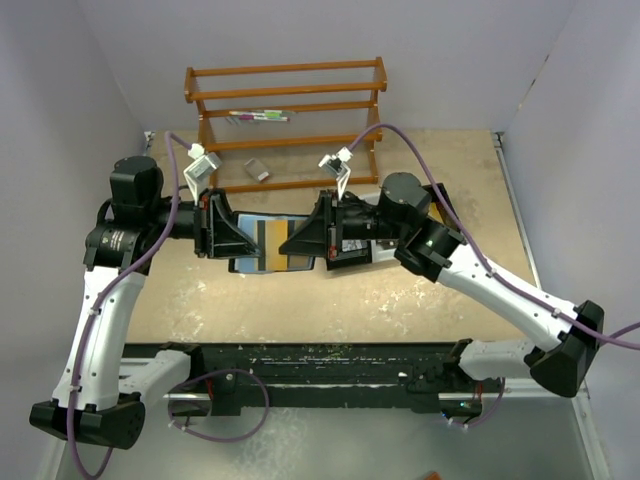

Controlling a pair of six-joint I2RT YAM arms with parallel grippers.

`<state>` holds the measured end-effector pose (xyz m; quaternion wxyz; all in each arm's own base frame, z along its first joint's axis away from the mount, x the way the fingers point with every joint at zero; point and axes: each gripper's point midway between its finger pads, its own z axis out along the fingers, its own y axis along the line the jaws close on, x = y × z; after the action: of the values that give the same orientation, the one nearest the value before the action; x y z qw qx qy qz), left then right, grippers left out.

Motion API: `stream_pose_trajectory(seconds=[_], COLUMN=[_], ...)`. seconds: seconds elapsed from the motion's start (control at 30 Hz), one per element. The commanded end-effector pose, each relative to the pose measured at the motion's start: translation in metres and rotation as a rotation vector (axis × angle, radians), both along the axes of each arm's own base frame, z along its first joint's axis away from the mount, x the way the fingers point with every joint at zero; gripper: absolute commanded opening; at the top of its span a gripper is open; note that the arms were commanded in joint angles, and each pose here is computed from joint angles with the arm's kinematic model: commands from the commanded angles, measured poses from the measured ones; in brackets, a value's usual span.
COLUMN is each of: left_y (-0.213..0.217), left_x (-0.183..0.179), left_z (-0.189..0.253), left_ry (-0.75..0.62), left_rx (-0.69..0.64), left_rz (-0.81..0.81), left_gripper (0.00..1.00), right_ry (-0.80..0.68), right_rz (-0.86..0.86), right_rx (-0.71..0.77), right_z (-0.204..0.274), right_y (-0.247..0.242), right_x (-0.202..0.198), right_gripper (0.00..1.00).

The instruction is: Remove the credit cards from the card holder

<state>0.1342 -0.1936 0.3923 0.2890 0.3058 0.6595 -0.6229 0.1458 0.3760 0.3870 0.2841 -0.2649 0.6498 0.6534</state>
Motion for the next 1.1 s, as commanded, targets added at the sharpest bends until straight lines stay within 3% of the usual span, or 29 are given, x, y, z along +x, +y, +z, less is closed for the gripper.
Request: stream_pose_trajectory(seconds=[0.0, 0.2, 0.37, 0.7, 0.87, 1.07], left_y=[0.002, 0.002, 0.001, 0.009, 0.020, 0.024], left_x=[-0.018, -0.021, -0.005, 0.018, 0.028, 0.019], left_z=[0.021, 0.026, 0.019, 0.022, 0.016, 0.015], left_ry=[-0.070, -0.087, -0.133, -0.325, -0.397, -0.431], left_rx=[-0.046, -0.052, -0.009, 0.118, 0.213, 0.240], left_rz=[-0.087, -0.096, 0.003, 0.174, 0.265, 0.265], left_gripper=[0.21, 0.12, 0.03, 0.00, 0.00, 0.00], right_ry=[-0.041, -0.047, -0.077, 0.055, 0.113, 0.109], right_rz=[0.007, -0.045, -0.187, -0.642, -1.016, -1.292], right_rx=[0.062, 0.012, -0.083, -0.513, -0.803, -1.031], right_z=[0.019, 0.010, -0.003, -0.092, -0.135, -0.162], right_y=[-0.015, -0.042, -0.089, -0.176, -0.246, -0.313], right_x=[-0.003, 0.003, 0.022, 0.079, 0.130, 0.166], right_gripper=[0.00, 0.00, 0.00, 0.00, 0.00, 0.00])
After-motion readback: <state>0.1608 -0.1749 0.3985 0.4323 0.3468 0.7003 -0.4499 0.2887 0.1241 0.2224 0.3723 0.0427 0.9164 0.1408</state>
